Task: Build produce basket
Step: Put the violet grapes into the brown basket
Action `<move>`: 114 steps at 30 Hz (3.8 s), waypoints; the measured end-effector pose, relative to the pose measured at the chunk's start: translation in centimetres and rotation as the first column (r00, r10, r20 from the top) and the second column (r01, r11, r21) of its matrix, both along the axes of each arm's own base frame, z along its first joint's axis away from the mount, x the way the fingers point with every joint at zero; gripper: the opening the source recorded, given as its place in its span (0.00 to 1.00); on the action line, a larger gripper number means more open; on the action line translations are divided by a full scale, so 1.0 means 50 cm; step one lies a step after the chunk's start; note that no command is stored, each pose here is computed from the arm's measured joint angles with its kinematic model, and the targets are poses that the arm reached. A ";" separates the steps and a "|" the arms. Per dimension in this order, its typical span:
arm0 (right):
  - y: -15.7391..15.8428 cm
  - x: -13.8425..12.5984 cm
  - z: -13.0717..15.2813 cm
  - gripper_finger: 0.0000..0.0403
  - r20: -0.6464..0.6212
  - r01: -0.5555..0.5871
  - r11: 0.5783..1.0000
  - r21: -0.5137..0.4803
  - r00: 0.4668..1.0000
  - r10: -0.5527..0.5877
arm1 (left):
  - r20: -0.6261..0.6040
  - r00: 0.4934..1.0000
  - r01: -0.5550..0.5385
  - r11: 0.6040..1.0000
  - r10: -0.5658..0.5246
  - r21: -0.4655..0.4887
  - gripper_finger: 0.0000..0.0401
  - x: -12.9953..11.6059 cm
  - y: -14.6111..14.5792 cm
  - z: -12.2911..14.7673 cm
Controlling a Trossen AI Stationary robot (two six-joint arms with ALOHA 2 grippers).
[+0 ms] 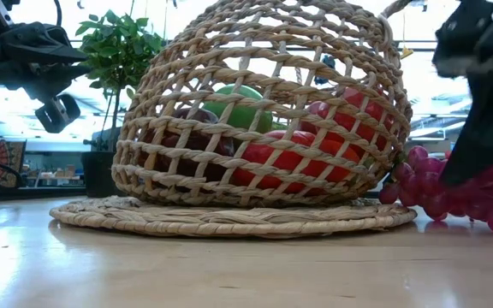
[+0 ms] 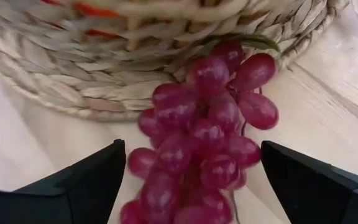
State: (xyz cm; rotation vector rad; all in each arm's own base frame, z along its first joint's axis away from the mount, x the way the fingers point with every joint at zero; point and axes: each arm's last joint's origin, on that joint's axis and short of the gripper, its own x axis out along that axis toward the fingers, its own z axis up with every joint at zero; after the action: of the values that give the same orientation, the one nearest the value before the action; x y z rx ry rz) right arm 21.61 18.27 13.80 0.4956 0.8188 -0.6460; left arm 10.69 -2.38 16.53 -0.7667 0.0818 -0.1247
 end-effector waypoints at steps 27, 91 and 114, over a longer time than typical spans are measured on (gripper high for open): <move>-0.031 0.012 -0.016 0.53 -0.226 0.005 0.995 0.101 0.974 0.018 | 0.000 1.000 0.000 1.000 0.000 0.000 0.15 0.000 0.000 0.000; -0.453 -0.152 0.249 0.48 -0.377 0.286 0.868 -0.406 0.813 -0.444 | 0.000 1.000 0.000 1.000 0.000 0.000 0.16 0.000 0.000 0.000; -0.545 -0.020 0.451 0.48 0.576 -0.168 0.981 -0.094 0.795 0.191 | 0.000 1.000 0.000 1.000 0.000 0.000 0.14 0.000 0.000 0.000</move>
State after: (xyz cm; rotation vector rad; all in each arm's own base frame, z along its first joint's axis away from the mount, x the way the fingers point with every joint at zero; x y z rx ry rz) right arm 20.61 -8.97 36.35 0.5353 0.2577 -0.2966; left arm 10.69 -2.38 16.51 -0.7664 0.0822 -0.1248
